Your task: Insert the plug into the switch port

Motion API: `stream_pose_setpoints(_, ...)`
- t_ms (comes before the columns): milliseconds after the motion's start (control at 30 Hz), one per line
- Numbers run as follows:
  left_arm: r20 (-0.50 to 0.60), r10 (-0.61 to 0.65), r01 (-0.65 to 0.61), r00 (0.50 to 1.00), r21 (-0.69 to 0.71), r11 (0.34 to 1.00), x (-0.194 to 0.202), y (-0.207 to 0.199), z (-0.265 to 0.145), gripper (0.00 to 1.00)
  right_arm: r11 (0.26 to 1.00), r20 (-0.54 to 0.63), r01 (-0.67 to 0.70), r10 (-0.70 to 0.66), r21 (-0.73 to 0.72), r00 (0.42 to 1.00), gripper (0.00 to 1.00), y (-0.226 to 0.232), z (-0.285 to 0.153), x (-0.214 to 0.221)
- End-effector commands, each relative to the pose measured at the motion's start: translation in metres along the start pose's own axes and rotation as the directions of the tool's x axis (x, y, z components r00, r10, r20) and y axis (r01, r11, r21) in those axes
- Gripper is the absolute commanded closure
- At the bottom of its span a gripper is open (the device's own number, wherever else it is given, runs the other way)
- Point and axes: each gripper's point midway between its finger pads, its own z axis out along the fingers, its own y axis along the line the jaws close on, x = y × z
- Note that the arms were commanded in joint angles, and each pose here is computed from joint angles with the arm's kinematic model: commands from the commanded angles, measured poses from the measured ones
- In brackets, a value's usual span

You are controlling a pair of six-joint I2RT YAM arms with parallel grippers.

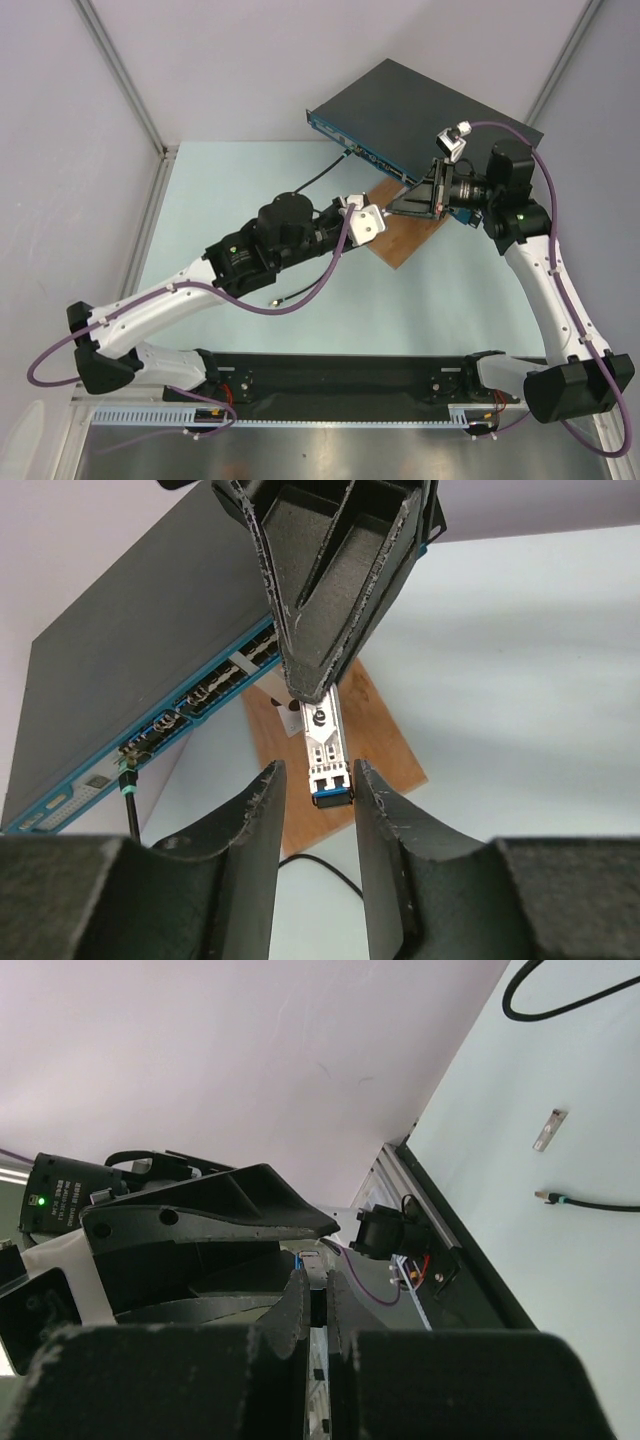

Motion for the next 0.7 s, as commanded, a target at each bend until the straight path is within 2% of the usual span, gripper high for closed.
stream_pose_setpoints(0,0.039,0.037,-0.035,0.999,-0.046,0.998,-0.021,0.014,-0.001,0.62,0.999,-0.011,0.019,-0.02,-0.032,1.0,1.0,0.011,-0.002,0.004)
stream_pose_setpoints(167,0.033,0.045,-0.043,0.998,-0.043,0.998,-0.018,0.013,0.002,0.7,0.999,-0.008,0.022,-0.023,-0.03,1.0,1.0,0.01,-0.002,0.003)
stream_pose_setpoints(367,0.027,0.055,-0.054,0.998,-0.044,0.998,-0.017,0.013,0.006,0.73,0.999,-0.001,0.036,-0.036,-0.027,0.999,1.0,0.01,-0.002,0.001)
stream_pose_setpoints(500,0.019,0.051,-0.05,0.999,-0.037,0.998,-0.018,0.013,0.009,0.9,0.999,0.006,0.044,-0.044,-0.015,0.999,1.0,0.009,-0.003,0.002)
stream_pose_setpoints(533,0.016,0.047,-0.046,0.999,-0.034,0.998,-0.018,0.012,0.01,1.0,0.999,0.012,0.047,-0.047,-0.01,0.999,0.99,0.008,-0.004,0.001)
stream_pose_setpoints(600,0.021,0.02,-0.02,1.0,-0.037,0.999,-0.023,0.014,0.009,1.0,0.998,0.038,0.066,-0.067,0.004,0.997,0.84,0.008,-0.006,-0.005)
stream_pose_setpoints(633,0.004,0.006,-0.005,1.0,-0.029,1.0,-0.02,0.012,0.011,1.0,0.996,0.073,0.081,-0.082,0.024,0.994,0.66,0.007,-0.013,-0.015)
stream_pose_setpoints(667,-0.007,-0.053,0.052,0.999,-0.042,0.998,-0.02,0.013,0.01,1.0,0.992,0.105,0.118,-0.122,0.035,0.987,0.56,0.015,-0.019,-0.025)
